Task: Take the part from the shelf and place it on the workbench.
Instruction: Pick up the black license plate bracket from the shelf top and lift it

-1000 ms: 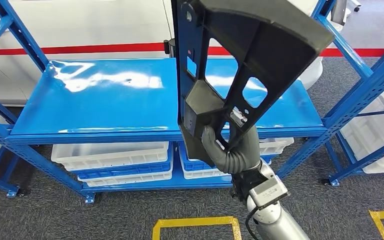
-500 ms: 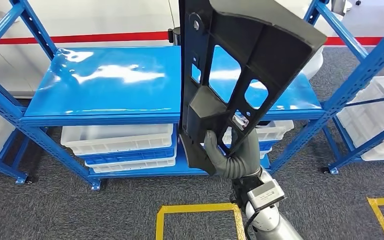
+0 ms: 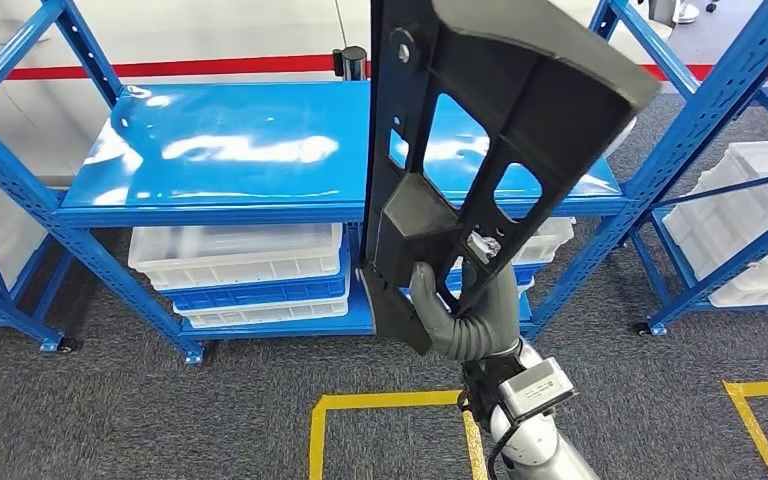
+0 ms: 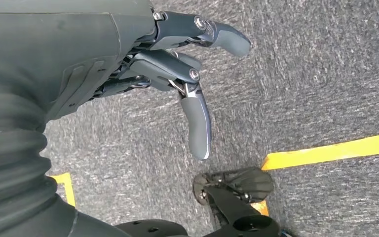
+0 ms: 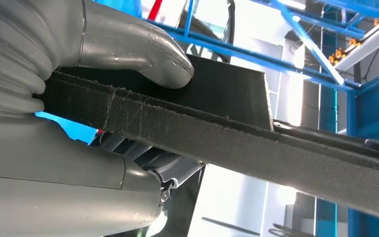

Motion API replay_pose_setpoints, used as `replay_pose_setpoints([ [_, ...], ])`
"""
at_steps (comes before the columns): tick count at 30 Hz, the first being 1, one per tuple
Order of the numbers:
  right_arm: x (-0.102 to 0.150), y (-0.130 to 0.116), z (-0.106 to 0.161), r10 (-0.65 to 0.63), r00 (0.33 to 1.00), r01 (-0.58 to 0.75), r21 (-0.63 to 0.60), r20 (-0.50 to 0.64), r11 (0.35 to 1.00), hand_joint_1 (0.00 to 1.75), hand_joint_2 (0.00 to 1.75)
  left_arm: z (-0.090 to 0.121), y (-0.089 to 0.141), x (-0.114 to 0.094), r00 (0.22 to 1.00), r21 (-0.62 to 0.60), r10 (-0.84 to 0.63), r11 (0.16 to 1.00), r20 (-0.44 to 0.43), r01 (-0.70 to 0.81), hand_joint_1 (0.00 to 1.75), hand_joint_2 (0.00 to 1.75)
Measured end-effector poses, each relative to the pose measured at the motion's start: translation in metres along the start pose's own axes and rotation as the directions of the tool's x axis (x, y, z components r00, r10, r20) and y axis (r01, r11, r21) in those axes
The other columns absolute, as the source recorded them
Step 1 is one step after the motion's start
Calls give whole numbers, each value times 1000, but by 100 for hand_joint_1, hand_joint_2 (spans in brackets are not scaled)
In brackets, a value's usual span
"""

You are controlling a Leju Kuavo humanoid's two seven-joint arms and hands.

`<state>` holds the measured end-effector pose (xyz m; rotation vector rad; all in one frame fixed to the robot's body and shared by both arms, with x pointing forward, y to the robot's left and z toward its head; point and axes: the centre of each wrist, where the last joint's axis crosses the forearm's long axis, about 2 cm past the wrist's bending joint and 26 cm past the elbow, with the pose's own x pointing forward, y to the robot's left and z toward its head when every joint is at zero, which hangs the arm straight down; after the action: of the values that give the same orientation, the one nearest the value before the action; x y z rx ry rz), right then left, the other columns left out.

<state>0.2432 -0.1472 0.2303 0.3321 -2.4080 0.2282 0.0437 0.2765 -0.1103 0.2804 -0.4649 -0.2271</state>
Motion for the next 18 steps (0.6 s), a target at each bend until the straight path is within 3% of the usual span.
replay_pose_setpoints([
  [18,9,-3,8,-24,997,24,6,80,1000,175,175,0,2,-1,999,-10,-32,999,11,32,0,175],
])
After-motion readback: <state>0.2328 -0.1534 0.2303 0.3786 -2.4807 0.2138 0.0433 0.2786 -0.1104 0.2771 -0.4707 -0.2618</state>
